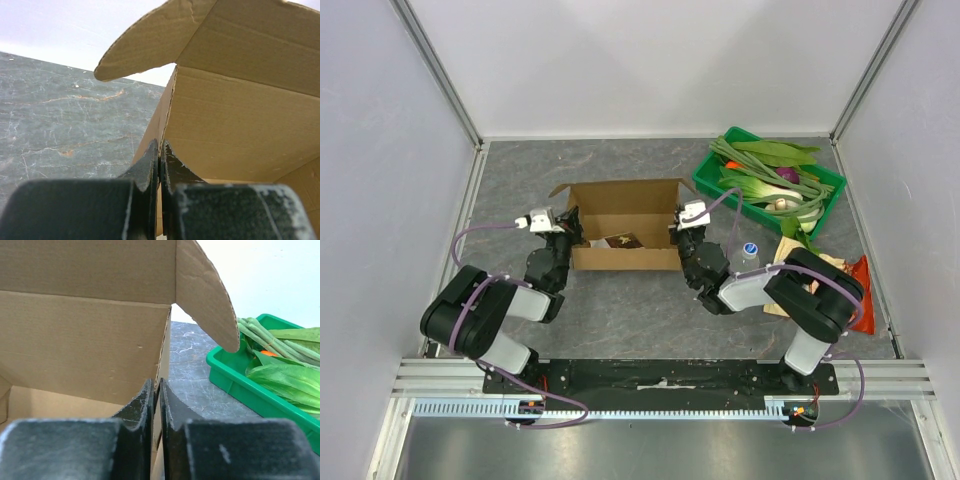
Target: Fold the paper box
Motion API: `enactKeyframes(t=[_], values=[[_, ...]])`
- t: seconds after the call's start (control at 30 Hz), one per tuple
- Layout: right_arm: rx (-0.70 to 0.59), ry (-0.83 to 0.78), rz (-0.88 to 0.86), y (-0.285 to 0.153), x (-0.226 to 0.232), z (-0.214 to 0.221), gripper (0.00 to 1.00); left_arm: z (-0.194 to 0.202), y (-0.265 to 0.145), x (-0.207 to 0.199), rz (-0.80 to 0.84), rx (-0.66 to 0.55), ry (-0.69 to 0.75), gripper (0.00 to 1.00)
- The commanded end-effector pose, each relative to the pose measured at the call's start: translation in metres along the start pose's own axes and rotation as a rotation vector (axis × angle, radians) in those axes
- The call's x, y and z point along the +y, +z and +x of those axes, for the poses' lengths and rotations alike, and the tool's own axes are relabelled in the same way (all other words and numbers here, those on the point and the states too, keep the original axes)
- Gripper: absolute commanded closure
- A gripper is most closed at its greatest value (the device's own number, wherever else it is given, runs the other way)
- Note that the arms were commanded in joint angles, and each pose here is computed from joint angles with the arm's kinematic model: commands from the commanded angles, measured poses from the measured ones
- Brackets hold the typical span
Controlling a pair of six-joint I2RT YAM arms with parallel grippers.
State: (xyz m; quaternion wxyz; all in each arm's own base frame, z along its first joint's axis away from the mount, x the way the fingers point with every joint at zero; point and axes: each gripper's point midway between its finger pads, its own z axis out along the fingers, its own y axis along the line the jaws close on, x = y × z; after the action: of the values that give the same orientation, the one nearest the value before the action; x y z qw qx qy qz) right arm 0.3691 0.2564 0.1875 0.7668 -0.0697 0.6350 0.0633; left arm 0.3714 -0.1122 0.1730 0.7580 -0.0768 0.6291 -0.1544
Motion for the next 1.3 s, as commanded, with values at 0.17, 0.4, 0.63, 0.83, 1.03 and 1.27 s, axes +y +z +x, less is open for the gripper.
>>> enactKeyframes(t=[0.17,0.4,0.63,0.83,1.03,1.27], values=[[0.084,0.111,-0.073,-0.026,0.012,-0.034,0.61,-0.026,-0.020,-0.021,0.118,-0.102,-0.053,0.98],[0.326,0.091,-0.219,-0.073,0.008,-0.036,0.19,-0.022,-0.024,-0.020,0.119,-0.089,-0.044,0.98],[0.513,0.073,-0.406,-0.107,0.010,-0.063,0.02,-0.024,-0.031,-0.017,0.123,-0.091,-0.021,0.98],[0.529,-0.223,-0.616,-0.092,0.018,-0.105,0.02,-0.021,-0.037,-0.016,0.123,-0.078,-0.032,0.98],[0.490,-0.381,-0.764,-0.060,0.053,-0.112,0.03,-0.017,-0.039,-0.013,0.111,-0.066,-0.032,0.98],[0.418,-0.436,-0.863,-0.040,0.097,-0.099,0.12,-0.021,-0.042,-0.011,0.108,-0.074,-0.028,0.98]])
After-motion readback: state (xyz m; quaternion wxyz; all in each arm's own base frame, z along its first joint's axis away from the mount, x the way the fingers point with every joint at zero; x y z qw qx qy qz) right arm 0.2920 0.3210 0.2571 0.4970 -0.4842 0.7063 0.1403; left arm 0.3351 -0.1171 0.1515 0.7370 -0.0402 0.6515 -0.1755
